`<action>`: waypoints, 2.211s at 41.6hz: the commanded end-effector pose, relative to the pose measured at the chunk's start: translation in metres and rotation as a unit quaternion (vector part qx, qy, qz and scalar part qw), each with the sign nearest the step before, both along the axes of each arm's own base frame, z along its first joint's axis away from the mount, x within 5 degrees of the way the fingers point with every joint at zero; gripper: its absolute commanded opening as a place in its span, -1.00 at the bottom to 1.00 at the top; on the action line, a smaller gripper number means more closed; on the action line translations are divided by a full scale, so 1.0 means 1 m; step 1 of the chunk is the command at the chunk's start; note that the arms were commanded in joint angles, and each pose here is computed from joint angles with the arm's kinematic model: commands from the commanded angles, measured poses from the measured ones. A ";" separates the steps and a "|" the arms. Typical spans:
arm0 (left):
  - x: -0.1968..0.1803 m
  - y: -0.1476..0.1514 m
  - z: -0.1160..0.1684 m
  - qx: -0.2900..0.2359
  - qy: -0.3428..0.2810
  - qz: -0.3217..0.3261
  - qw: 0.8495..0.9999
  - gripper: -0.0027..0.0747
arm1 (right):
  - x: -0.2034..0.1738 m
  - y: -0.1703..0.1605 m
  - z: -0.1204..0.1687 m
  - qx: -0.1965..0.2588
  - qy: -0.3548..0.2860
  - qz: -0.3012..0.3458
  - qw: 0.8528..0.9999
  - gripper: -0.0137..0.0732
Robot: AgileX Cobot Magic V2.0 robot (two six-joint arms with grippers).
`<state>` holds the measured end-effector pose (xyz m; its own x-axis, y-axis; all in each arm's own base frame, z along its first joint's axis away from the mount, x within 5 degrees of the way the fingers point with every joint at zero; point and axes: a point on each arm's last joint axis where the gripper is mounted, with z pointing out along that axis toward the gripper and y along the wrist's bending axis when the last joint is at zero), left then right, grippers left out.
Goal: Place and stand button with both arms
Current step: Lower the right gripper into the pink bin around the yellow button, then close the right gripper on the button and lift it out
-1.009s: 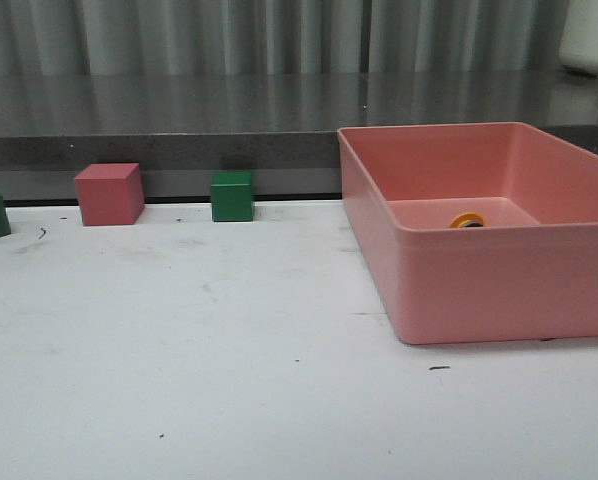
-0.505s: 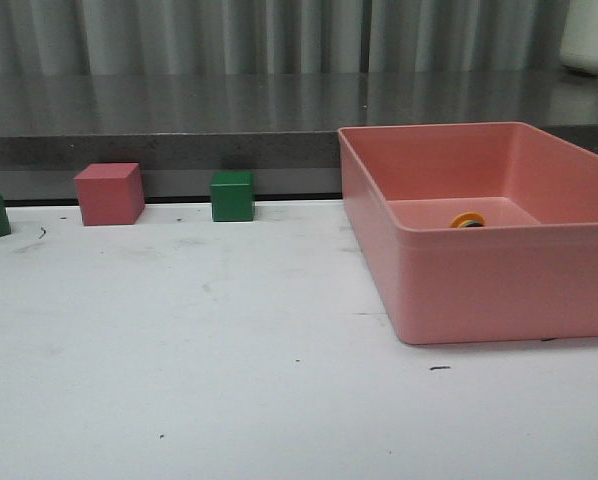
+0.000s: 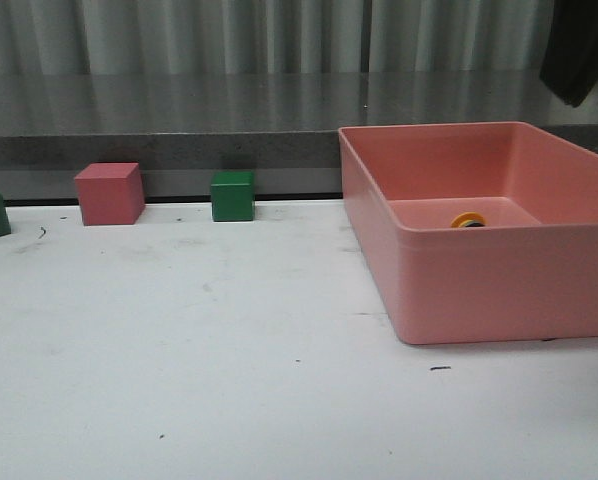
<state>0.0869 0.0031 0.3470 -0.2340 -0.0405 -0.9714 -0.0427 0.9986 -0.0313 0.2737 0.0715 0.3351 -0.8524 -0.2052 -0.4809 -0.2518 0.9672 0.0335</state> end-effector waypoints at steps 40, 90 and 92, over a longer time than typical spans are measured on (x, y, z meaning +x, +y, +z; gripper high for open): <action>0.002 -0.001 0.015 -0.002 -0.043 -0.007 0.999 0.53 | 0.141 0.025 -0.075 -0.022 0.055 -0.088 0.994 0.68; 0.002 -0.001 0.015 -0.002 -0.043 -0.007 0.999 0.53 | 0.163 0.017 -0.118 -0.029 0.119 -0.120 0.985 -0.12; 0.002 -0.001 0.015 -0.002 -0.043 -0.007 0.999 0.53 | 0.162 0.017 -0.116 -0.030 0.121 -0.120 0.985 -0.12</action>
